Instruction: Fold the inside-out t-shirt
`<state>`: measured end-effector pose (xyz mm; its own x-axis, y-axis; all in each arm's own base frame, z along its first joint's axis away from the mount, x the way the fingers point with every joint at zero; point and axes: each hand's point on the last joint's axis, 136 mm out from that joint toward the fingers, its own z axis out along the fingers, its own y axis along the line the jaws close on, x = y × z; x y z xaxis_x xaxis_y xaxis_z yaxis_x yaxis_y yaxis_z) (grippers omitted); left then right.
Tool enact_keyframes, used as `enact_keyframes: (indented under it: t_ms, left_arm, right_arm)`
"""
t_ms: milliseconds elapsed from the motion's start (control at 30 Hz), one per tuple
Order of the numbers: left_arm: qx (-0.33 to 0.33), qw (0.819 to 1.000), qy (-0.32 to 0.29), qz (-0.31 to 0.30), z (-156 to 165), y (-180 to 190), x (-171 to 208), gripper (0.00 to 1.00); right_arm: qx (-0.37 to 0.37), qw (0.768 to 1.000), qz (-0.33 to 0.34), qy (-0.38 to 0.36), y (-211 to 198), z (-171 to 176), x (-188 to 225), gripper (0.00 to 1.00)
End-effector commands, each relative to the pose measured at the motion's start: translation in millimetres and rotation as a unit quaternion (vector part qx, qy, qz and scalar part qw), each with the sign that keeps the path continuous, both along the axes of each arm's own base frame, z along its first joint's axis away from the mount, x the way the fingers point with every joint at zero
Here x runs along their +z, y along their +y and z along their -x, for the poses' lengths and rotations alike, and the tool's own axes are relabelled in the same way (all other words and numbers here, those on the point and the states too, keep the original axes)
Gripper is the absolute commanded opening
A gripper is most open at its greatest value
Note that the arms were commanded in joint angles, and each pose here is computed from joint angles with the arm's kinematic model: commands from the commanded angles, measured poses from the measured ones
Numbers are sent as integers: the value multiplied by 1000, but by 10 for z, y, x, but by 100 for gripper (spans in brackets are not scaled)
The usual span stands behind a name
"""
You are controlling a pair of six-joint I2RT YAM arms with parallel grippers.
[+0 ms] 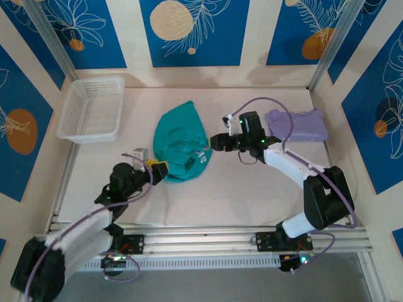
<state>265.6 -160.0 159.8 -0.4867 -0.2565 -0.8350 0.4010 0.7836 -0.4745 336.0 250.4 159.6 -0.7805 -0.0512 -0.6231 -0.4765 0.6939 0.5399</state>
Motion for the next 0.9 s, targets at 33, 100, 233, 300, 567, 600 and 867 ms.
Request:
enact_keyframes:
  t_ms: [33, 100, 233, 300, 567, 600, 867]
  left_arm:
    - [48, 988, 40, -141, 44, 302, -163, 62]
    - [26, 983, 32, -176, 1, 161, -110, 63]
    - [-48, 965, -12, -259, -125, -359, -24, 64]
    - [-80, 955, -5, -285, -245, -589, -137, 65]
    - [-93, 934, 40, -344, -780, -899, -690, 35]
    - [-87, 940, 39, -329, -848, -918, -645, 24]
    - [-41, 996, -36, -71, -1089, -659, 650, 0]
  right_arm:
    - [5, 998, 27, 48, 207, 131, -385, 54]
    - [-7, 997, 32, 68, 255, 82, -513, 55]
    - [-16, 995, 15, 99, 409, -10, -680, 57]
    - [-21, 993, 21, 110, 475, -48, -785, 58]
    - [-78, 990, 13, 116, 324, -277, -958, 15]
    - [-78, 991, 10, 105, 283, -283, -899, 7]
    - [-60, 996, -21, -63, -168, -326, 142, 0]
